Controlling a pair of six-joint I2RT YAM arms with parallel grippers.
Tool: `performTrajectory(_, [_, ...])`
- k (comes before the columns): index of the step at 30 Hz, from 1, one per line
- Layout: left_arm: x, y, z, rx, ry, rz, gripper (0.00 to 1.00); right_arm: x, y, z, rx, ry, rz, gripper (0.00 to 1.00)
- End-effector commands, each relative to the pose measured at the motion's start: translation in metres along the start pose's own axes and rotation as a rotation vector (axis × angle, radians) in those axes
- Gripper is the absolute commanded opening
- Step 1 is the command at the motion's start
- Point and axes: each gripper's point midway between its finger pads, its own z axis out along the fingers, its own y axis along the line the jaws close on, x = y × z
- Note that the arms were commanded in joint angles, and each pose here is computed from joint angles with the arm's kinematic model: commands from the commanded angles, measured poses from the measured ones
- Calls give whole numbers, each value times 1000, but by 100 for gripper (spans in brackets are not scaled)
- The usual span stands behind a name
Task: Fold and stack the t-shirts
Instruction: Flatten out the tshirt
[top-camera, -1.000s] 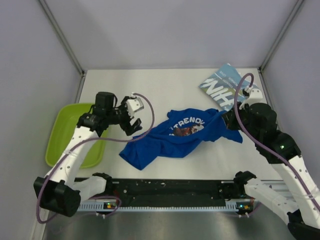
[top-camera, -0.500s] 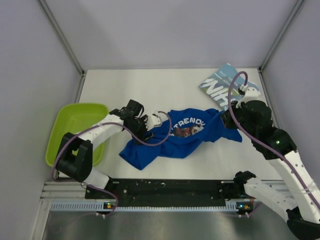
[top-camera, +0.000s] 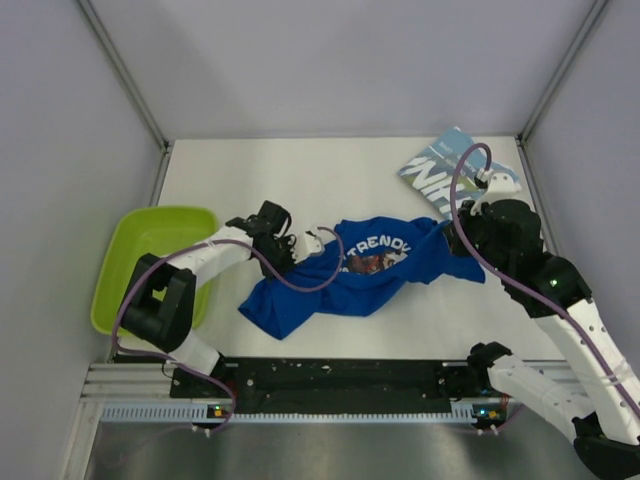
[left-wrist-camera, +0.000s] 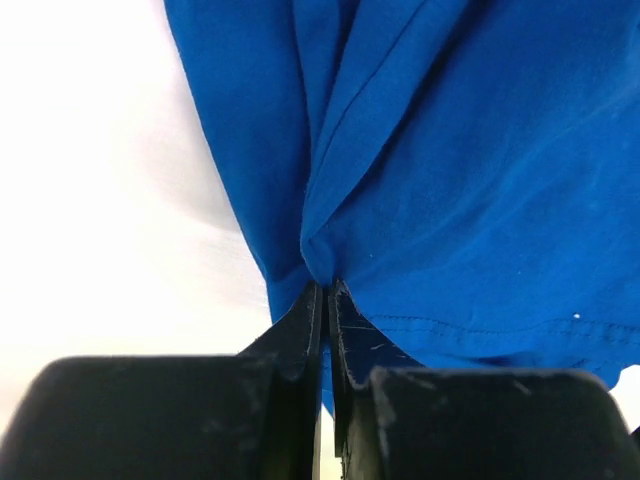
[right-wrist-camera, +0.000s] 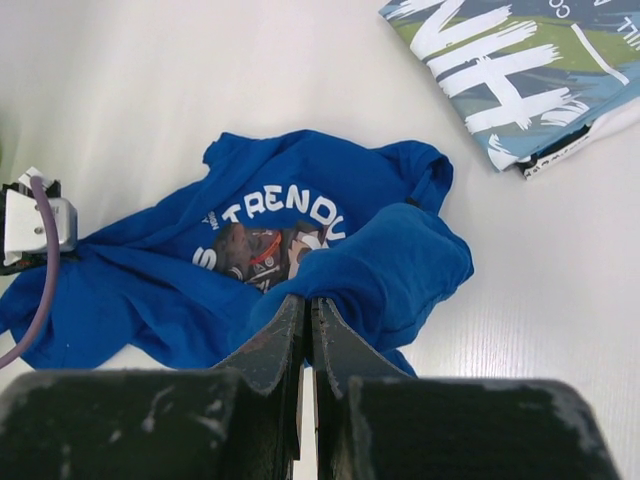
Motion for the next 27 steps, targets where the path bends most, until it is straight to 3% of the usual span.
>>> performTrajectory(1, [-4, 0, -15, -15, -20, 13, 0, -24, -2, -2, 14, -85, -7, 0])
performTrajectory(6, [-17, 9, -45, -102, -75, 2, 0, -37, -3, -9, 23, -124, -10, 0])
performTrajectory(12, [-38, 42, -137, -355, -181, -62, 0, -84, -4, -42, 30, -266, -16, 0])
performTrajectory(21, [-50, 33, -310, -731, -343, -72, 0, -175, 6, -144, -48, -570, -37, 0])
performTrajectory(27, [-47, 0, -413, -925, -498, -69, 0, -215, 20, -229, -182, -767, -40, 0])
